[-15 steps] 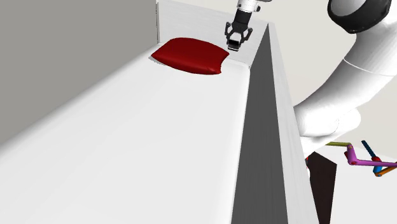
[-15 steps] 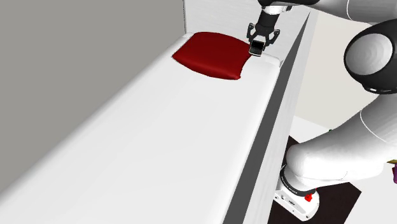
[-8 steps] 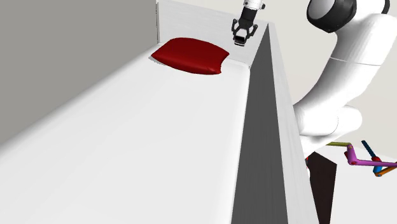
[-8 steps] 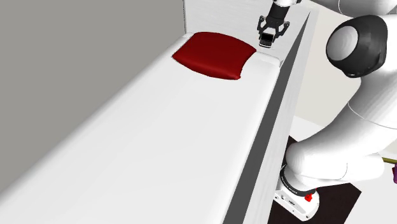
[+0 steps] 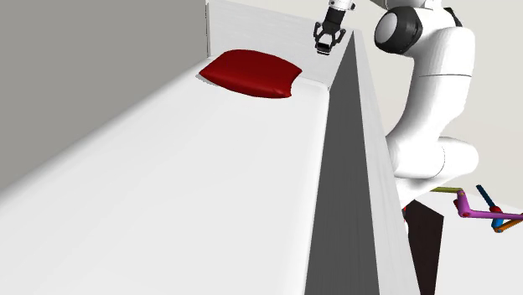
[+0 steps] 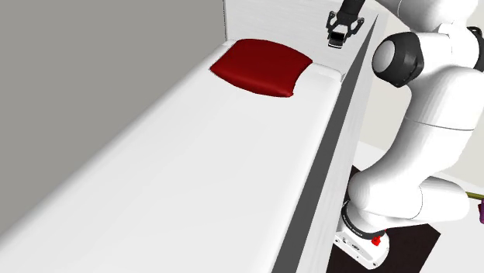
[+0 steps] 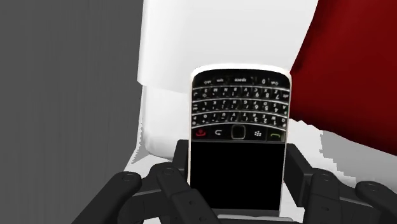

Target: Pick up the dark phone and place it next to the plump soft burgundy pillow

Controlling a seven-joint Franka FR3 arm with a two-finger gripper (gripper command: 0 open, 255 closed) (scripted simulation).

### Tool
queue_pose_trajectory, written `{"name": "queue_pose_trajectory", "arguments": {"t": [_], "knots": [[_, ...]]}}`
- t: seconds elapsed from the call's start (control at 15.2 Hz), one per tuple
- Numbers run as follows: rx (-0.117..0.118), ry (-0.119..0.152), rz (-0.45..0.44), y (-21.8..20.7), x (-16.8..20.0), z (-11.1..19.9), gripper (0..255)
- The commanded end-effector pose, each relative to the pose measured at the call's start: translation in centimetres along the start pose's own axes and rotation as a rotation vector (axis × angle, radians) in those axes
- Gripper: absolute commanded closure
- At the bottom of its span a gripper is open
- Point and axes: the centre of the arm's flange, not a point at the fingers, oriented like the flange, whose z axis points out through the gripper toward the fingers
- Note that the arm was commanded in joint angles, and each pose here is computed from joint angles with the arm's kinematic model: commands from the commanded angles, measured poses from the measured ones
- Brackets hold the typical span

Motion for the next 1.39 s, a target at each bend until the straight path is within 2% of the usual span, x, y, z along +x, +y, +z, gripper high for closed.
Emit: {"name": "queue_pose_trajectory", "arguments": {"t": [0.0, 1.32], "knots": [[0.0, 0.0, 0.0, 0.9, 2.3, -0.2, 255], [0.0, 0.0, 0.0, 1.7, 3.2, 9.7, 255]]}}
